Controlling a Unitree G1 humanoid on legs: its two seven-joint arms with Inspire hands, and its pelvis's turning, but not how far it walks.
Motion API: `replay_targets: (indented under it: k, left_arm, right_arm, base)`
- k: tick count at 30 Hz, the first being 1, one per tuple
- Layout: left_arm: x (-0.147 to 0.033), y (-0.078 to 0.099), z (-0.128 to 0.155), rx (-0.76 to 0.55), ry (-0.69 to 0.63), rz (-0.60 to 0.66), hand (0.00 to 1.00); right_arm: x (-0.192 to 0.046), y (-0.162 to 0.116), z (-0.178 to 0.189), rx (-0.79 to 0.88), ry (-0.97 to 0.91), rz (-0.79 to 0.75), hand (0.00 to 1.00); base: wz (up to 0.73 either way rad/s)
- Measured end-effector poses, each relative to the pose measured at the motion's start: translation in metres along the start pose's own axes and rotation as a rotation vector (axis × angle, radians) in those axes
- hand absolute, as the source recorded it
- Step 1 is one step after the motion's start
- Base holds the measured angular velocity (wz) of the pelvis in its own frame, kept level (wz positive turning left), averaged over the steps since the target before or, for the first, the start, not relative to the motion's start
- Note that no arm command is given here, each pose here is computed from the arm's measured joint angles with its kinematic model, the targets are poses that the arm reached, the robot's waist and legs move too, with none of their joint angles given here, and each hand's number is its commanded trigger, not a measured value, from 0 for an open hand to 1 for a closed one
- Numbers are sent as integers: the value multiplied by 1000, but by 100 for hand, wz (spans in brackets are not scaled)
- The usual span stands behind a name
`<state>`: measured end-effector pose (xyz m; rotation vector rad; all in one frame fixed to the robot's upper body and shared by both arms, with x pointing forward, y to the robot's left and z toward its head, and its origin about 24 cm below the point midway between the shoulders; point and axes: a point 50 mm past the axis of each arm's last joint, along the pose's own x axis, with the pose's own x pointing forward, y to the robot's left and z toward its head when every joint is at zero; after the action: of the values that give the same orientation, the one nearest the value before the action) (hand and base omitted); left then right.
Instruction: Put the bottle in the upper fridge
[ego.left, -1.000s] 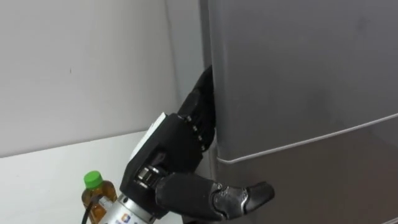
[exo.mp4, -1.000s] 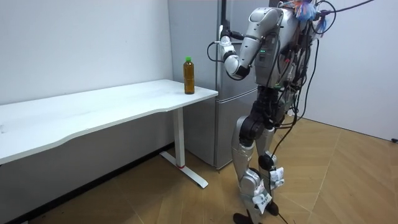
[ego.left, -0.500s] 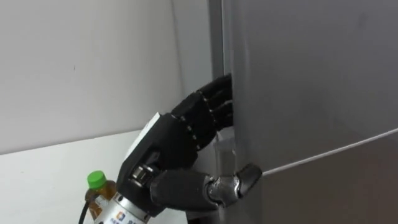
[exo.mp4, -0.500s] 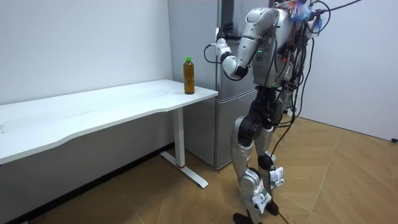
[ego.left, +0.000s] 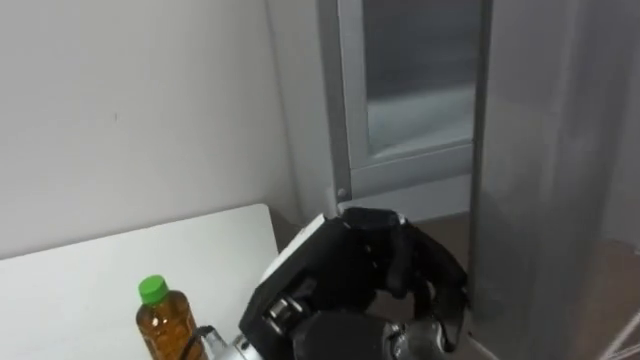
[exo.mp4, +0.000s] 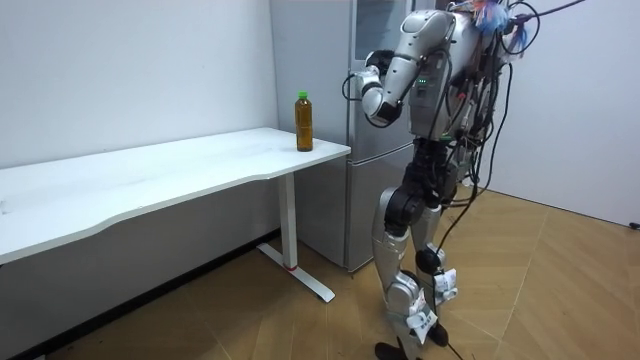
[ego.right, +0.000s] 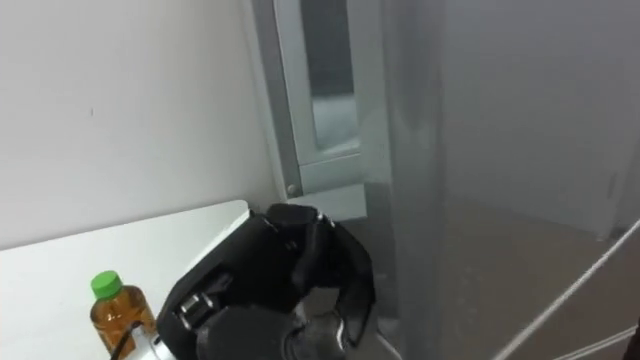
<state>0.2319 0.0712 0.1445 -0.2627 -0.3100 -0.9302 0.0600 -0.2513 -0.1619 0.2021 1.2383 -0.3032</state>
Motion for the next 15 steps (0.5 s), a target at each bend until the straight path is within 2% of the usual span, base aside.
replay_targets:
  k: [1,5,15]
  left_arm:
    - [0,-2,-2,-5,16,-18,0]
    - [0,-5,-5,2,40,-60,0]
    - [1,-8,-8,36,66,-74,0]
  right_arm:
    - [0,0,0,3,1,1,0]
    - [0,2,-1,4,1,5,0]
    - [1,5,0,-25,-4,21,0]
  base:
    - [-4]
    - [-2]
    - [-7]
